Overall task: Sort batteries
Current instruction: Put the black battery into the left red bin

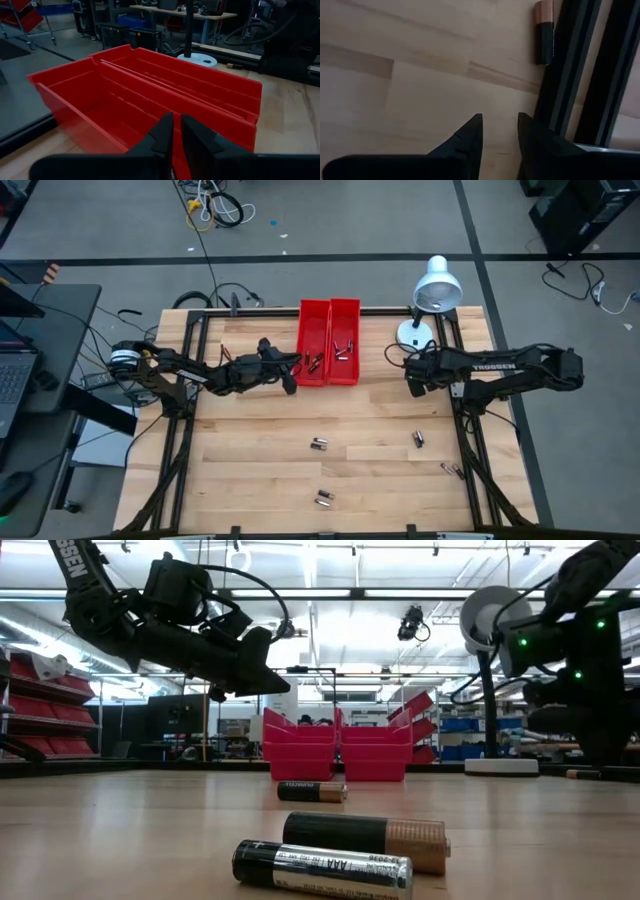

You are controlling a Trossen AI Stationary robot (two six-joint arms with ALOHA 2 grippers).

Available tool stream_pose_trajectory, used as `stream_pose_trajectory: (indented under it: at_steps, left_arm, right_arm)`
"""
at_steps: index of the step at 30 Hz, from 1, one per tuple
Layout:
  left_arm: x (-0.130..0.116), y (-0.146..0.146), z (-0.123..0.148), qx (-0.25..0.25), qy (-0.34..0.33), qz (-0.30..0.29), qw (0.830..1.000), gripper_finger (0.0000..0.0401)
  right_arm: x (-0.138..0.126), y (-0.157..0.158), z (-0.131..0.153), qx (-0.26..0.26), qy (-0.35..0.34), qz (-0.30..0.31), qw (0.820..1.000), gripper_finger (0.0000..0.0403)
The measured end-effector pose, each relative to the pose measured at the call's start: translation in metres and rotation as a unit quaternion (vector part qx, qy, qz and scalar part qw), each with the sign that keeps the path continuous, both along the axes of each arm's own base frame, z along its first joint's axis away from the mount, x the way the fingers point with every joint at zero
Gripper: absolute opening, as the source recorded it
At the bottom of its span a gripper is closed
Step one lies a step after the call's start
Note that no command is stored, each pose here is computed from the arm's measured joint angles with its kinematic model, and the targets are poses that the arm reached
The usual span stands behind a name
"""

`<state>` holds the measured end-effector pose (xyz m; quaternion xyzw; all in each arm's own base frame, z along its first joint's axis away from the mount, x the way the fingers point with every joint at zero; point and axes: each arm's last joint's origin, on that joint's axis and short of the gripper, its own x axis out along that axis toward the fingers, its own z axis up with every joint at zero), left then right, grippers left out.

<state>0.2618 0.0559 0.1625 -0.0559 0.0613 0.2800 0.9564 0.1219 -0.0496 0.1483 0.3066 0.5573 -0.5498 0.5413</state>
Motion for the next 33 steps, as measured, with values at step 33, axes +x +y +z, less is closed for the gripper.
stream_pose_trajectory:
  at_steps: [33]
  left_arm:
    - [0.0, 0.0, -0.001, -0.002, 0.003, -0.001, 1.0, 0.0049]
  right_arm:
    - [0.033, -0.003, -0.012, 0.03, -0.204, 0.083, 0.975, 0.0105]
